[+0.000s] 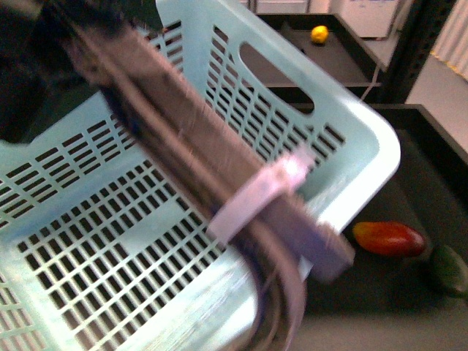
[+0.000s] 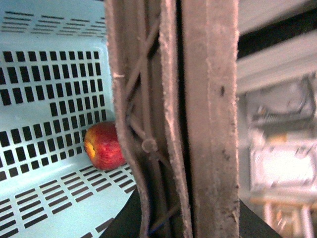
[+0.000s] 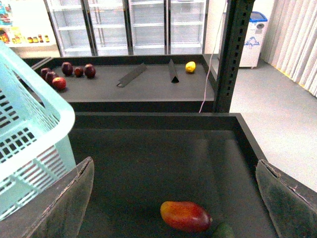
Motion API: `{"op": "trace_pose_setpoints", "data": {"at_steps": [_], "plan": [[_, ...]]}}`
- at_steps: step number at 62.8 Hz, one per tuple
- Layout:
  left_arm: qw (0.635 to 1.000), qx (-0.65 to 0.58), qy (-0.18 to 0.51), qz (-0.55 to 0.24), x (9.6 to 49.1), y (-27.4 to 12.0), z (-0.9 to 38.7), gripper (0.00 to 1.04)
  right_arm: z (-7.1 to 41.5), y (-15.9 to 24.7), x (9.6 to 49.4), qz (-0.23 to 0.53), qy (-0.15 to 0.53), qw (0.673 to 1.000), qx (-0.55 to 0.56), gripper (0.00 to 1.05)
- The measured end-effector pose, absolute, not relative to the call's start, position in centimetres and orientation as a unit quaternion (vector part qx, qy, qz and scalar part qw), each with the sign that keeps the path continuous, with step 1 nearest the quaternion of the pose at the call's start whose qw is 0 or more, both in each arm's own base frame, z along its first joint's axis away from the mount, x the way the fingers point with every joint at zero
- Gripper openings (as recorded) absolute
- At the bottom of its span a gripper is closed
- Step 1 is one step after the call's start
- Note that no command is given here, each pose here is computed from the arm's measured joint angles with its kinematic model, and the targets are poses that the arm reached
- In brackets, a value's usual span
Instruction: Pick apple with right arm and hold basket with left
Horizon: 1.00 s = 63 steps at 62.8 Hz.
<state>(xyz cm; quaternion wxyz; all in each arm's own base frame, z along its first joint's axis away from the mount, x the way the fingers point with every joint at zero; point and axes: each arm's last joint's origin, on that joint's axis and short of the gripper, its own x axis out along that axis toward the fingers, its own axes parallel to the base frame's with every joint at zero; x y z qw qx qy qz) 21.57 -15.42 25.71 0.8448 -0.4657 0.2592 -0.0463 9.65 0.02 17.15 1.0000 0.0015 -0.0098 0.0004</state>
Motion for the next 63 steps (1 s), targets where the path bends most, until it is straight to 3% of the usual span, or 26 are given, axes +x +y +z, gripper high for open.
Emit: {"op": "trace_pose_setpoints", "data": {"at_steps": [16, 36, 63], "plan": [[0.784, -0.576, 0.227, 0.035, 22.8, -10.3, 25.8, 0.16, 17.2, 0.0, 9.7, 0.001, -0.01, 1.0, 0.001, 0.96], [0.742, -0.609, 0.214, 0.179, 22.5, -2.9, 20.8, 0.16, 17.2, 0.0, 9.7, 0.001, -0.01, 1.0, 0.001, 0.96], [0.718, -0.633, 0.2, 0.212, 24.7, -0.4, 19.5, 0.16, 17.2, 0.0, 9.7, 0.001, -0.01, 1.0, 0.001, 0.96]]}}
